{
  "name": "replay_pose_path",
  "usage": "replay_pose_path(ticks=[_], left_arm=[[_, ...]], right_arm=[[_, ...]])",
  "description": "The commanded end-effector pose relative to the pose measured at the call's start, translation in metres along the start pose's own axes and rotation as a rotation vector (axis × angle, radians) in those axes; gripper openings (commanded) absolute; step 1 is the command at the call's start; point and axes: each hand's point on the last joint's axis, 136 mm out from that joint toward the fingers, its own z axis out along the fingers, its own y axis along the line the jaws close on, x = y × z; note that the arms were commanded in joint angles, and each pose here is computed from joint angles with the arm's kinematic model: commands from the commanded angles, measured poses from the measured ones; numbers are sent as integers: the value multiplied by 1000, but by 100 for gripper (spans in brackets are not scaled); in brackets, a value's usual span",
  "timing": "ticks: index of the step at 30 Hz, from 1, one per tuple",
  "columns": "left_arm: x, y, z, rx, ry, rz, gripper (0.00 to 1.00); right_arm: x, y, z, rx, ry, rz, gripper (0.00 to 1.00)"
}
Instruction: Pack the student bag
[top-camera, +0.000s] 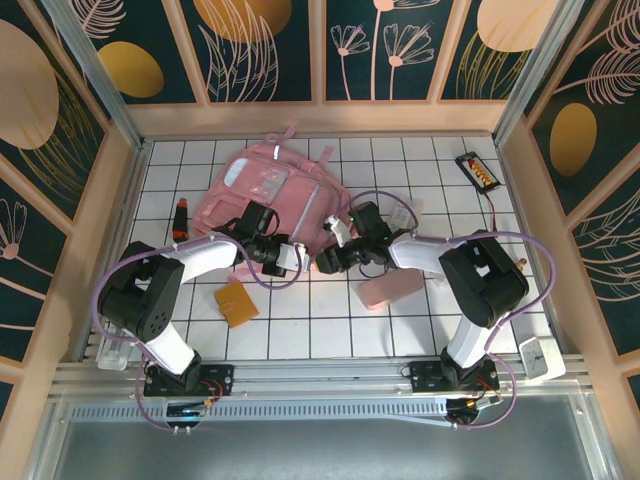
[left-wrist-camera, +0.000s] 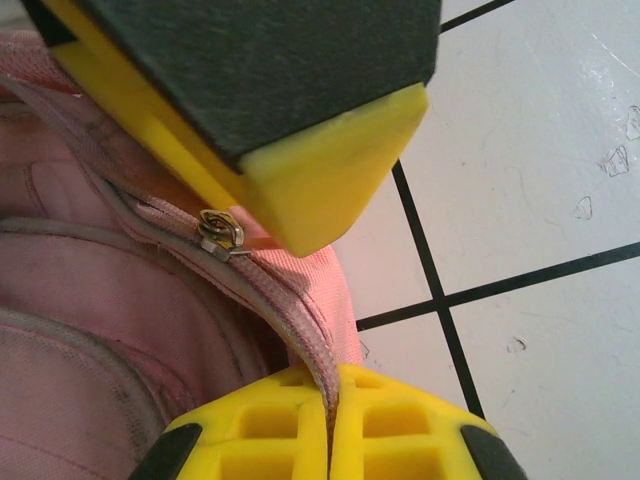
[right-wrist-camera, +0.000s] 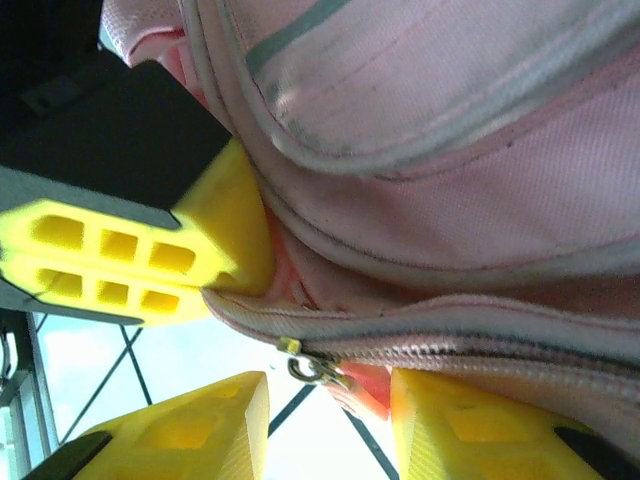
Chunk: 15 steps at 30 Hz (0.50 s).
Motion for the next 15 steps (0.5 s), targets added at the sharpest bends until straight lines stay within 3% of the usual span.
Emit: replay_pose_path(ticks=[1, 9, 13, 15], left_arm=[[-12, -3, 0, 35, -59, 23, 0], [-12, -4, -2, 34, -49, 20, 0], [-11, -4, -3, 36, -41, 19, 0], [-11, -5, -3, 37, -40, 18, 0]], right_arm=[[13, -8, 9, -10, 15, -2, 33], [4, 10, 5, -101, -20, -40, 14], [2, 14, 0, -110, -21, -61, 14], [2, 12, -2, -107, -24, -62, 22]])
